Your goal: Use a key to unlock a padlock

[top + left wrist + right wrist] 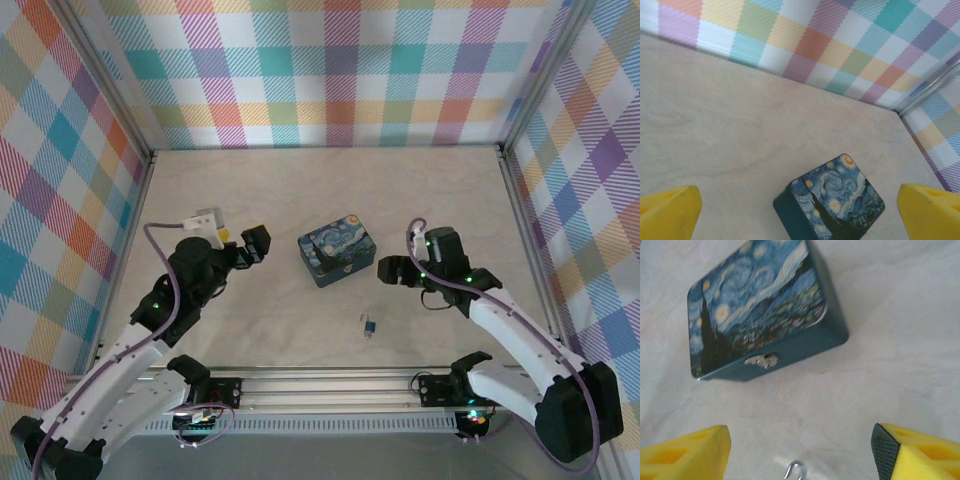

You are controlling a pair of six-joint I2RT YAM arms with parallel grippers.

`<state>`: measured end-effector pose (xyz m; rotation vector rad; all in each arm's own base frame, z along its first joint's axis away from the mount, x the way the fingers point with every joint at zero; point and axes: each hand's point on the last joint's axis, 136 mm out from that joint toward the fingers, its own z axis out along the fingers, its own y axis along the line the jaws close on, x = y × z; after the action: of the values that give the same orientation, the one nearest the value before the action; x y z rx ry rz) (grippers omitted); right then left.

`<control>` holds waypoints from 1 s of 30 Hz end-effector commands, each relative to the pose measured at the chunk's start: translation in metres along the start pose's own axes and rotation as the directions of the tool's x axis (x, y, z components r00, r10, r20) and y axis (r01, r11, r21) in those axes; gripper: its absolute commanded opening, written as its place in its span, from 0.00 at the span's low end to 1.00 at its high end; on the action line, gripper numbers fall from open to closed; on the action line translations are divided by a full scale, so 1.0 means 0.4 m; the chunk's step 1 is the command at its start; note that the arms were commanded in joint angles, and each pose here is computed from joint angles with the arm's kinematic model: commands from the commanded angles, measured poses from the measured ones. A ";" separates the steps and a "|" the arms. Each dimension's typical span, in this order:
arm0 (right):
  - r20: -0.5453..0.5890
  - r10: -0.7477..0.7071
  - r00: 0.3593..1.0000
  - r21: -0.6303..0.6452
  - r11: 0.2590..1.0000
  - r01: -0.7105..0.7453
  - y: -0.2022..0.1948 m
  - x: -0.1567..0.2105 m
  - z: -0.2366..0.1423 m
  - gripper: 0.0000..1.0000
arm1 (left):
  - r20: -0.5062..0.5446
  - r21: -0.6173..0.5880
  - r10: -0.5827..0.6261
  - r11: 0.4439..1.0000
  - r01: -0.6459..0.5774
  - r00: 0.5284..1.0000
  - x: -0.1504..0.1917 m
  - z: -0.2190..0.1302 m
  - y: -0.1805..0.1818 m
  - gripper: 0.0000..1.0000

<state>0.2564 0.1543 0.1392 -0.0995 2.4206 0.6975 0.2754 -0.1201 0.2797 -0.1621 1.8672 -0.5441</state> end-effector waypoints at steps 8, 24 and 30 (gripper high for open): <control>0.267 -0.177 0.947 0.263 0.959 0.105 -0.121 -0.154 -0.108 0.81 | 0.078 -0.124 0.109 0.987 -0.099 0.991 -0.072 -0.050 0.046 1.00; 0.393 -0.217 0.894 0.439 0.898 0.026 -0.361 -0.182 -0.043 1.00 | 0.056 -0.192 0.131 0.974 -0.118 0.990 -0.063 -0.022 0.070 1.00; 0.478 -0.242 0.844 0.427 0.904 0.017 -0.393 -0.206 -0.024 1.00 | 0.064 -0.232 0.133 0.966 -0.114 0.989 -0.061 -0.005 0.086 1.00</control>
<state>0.3346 0.0055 0.0938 0.1288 2.1149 0.0877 0.2833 -0.0885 0.2707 -0.1864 1.8927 -0.2698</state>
